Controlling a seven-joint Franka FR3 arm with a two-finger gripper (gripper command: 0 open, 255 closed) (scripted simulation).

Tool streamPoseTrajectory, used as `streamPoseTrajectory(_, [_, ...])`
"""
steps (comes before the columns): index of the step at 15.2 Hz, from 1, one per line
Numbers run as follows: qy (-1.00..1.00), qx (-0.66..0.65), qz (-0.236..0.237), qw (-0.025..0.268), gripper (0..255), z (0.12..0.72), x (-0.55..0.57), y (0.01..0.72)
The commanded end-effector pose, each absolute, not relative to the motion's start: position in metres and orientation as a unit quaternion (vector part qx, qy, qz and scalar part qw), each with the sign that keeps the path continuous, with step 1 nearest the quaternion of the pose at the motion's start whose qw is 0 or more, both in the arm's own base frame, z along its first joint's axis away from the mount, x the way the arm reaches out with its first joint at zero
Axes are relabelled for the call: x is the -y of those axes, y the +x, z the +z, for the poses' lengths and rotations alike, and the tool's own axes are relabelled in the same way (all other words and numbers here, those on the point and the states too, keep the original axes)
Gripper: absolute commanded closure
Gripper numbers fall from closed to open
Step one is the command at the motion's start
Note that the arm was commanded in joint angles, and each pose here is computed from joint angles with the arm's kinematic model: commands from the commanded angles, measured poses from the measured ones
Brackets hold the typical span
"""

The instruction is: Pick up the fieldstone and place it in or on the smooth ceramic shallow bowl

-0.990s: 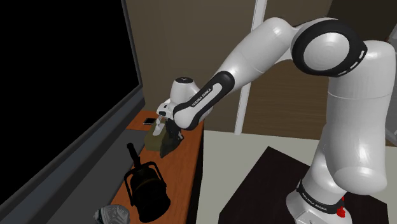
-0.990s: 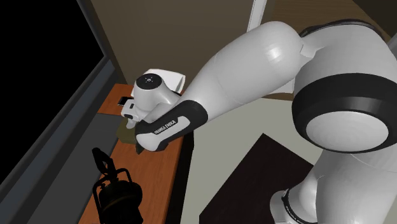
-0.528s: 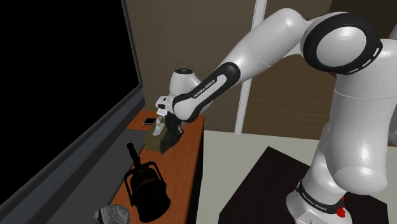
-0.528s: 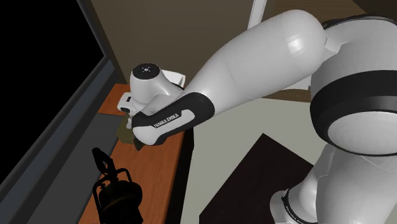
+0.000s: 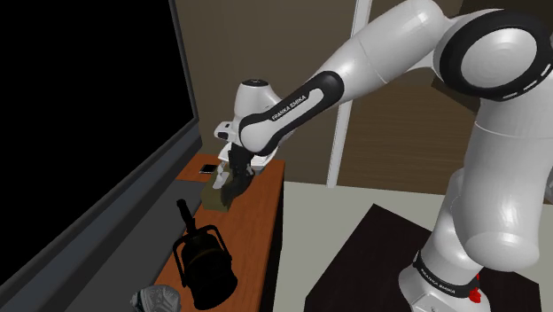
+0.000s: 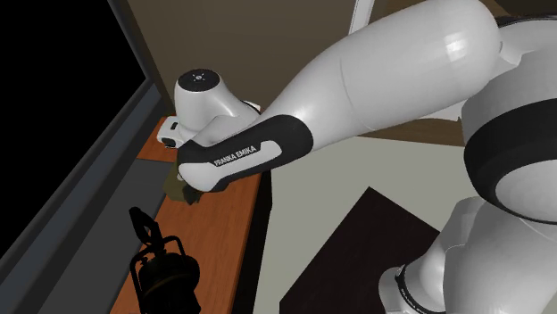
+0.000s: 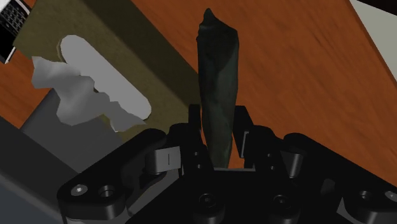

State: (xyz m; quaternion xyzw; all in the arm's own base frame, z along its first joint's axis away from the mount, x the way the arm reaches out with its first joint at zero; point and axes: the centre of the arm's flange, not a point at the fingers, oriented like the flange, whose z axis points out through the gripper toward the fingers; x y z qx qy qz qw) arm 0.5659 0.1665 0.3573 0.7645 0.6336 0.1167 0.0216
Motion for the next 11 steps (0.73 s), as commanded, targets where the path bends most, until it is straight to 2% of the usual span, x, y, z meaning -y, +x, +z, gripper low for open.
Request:
streamPoseTrajectory(1, [0.765, -0.634, 0.117, 0.022, 255, 0.368, -0.167, 0.566])
streamPoseTrajectory(11, [0.765, -0.634, 0.117, 0.022, 255, 0.42, -0.167, 0.566])
